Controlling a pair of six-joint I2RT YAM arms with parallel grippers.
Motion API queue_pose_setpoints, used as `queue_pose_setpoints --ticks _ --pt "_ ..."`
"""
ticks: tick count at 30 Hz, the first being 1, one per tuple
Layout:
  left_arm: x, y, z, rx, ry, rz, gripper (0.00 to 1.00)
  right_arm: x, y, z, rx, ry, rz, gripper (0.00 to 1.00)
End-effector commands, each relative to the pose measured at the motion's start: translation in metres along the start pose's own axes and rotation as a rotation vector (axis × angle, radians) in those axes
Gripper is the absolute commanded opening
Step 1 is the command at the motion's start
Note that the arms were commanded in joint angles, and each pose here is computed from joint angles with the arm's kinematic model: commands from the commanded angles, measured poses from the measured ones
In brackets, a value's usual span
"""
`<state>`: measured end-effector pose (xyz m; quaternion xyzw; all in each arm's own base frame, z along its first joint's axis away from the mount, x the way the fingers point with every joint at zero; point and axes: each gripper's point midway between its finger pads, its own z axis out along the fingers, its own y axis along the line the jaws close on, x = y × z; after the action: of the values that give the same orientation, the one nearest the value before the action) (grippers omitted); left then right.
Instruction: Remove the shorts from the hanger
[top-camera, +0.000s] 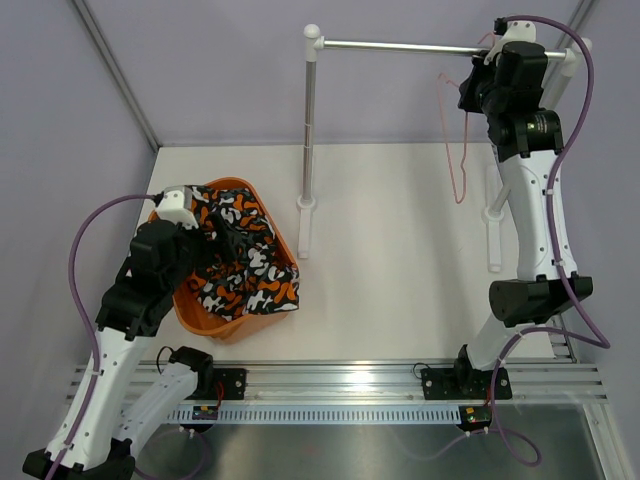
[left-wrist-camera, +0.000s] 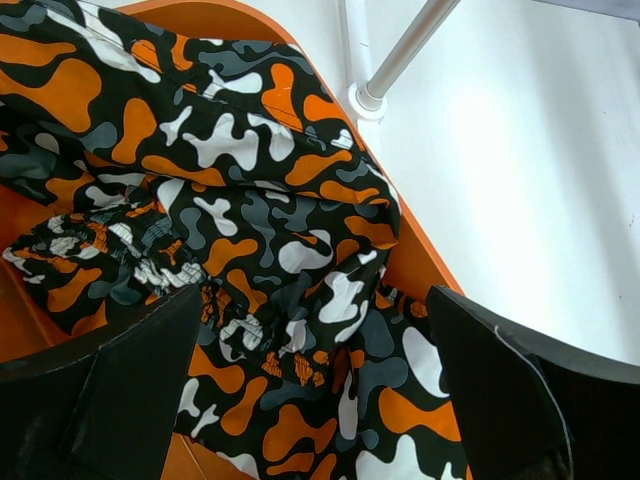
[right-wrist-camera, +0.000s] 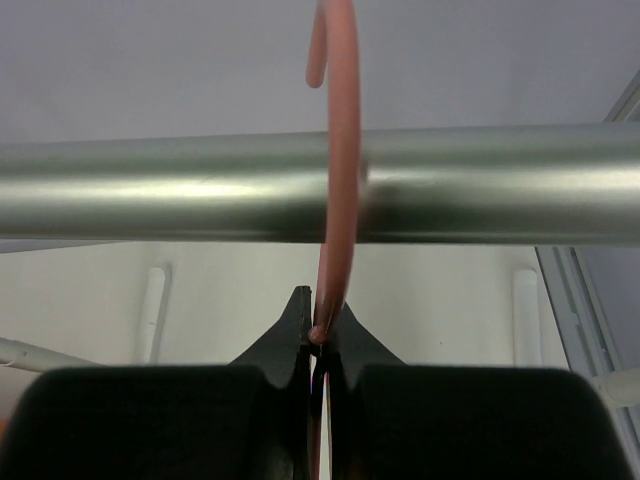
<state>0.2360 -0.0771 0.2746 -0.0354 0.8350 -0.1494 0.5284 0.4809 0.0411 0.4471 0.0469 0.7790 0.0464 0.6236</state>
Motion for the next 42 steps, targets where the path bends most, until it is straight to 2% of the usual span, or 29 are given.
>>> queue_pose_setpoints --ticks 1,17,21,25,26,28,29,35,39,42 --pt "-0.006 -0.011 0.001 0.060 -0.027 0.007 0.99 -0.008 -0.005 -0.004 0.002 -0.022 0.022 0.00" --pt "-0.007 -0.011 -0.005 0.066 -0.045 0.010 0.99 0.020 -0.003 -0.009 -0.013 0.044 0.069 0.00" --pt "-0.008 -0.011 -0.005 0.062 -0.046 0.009 0.99 0.023 -0.005 -0.012 -0.009 0.047 0.067 0.05" --pt "-0.008 -0.010 -0.004 0.057 -0.048 0.012 0.99 0.022 -0.004 -0.016 -0.014 0.044 0.074 0.15" --pt "-0.008 -0.010 -0.004 0.056 -0.050 0.011 0.99 0.022 -0.003 -0.017 -0.016 0.044 0.074 0.23" --pt "-0.009 -0.009 -0.004 0.052 -0.053 0.012 0.99 0.018 -0.003 -0.020 -0.016 0.035 0.077 0.32" --pt "-0.009 -0.009 -0.004 0.053 -0.054 0.012 0.99 0.018 -0.003 -0.021 -0.015 0.035 0.079 0.41" --pt "-0.006 -0.008 -0.002 0.050 -0.047 0.012 0.99 0.010 -0.004 -0.034 -0.012 0.006 0.091 0.51" --pt "-0.005 -0.005 -0.002 0.037 -0.050 0.018 0.99 0.004 -0.011 -0.057 0.021 -0.030 0.118 0.63" --pt "-0.004 -0.003 -0.002 0.026 -0.054 0.021 0.99 0.004 -0.014 -0.080 0.033 -0.056 0.157 0.80"
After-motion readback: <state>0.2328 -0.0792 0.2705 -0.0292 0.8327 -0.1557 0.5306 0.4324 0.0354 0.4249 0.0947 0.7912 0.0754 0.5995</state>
